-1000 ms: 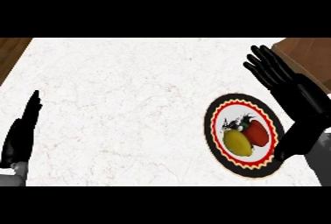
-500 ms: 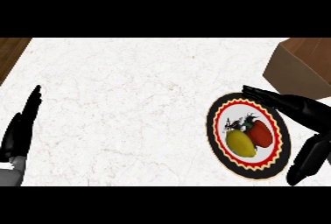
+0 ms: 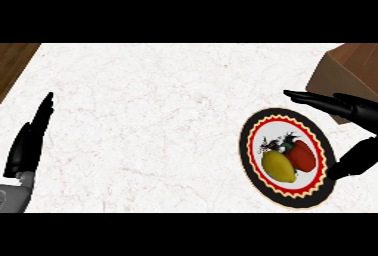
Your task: Pick the bell pepper from the plate and place it in the cardboard box
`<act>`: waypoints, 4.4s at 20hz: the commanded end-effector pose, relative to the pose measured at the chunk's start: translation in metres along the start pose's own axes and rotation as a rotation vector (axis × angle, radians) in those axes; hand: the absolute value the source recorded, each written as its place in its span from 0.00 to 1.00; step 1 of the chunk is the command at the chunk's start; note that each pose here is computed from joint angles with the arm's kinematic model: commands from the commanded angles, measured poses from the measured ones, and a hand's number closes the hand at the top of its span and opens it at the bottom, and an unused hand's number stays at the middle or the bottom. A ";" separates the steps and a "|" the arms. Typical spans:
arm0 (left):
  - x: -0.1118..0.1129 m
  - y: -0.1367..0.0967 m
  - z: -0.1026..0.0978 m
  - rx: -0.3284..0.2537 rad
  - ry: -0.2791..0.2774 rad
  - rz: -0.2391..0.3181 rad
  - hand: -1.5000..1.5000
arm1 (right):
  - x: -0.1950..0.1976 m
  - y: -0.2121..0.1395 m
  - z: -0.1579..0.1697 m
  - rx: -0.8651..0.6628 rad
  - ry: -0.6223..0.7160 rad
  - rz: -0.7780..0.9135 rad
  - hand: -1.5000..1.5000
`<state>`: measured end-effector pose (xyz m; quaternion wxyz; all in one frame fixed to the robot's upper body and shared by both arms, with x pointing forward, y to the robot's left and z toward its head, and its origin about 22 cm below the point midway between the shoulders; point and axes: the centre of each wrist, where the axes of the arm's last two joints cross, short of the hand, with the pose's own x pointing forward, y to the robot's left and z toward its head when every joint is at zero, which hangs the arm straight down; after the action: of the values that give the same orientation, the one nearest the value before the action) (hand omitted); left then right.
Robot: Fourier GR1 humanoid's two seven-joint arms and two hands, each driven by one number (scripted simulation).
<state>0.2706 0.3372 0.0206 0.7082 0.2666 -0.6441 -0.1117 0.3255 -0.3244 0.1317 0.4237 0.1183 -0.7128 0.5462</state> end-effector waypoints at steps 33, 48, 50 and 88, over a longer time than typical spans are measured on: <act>-0.020 0.004 0.004 0.051 0.064 -0.022 0.50 | -0.086 0.028 -0.048 0.721 -0.034 0.421 0.00; -0.002 0.009 0.003 0.069 0.058 -0.025 0.50 | -0.077 0.070 -0.053 0.778 -0.002 0.501 0.00; -0.014 0.017 0.020 0.028 0.076 -0.028 0.50 | -0.076 0.056 -0.047 0.786 0.031 0.498 0.00; -0.018 0.014 -0.008 0.056 0.053 -0.014 0.50 | -0.015 -0.075 0.266 -0.755 0.760 0.758 1.00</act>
<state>0.2647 0.3565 0.0151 0.7186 0.2940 -0.6233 -0.0933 0.2534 -0.5897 0.1488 0.4789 -0.5002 -0.6110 0.3836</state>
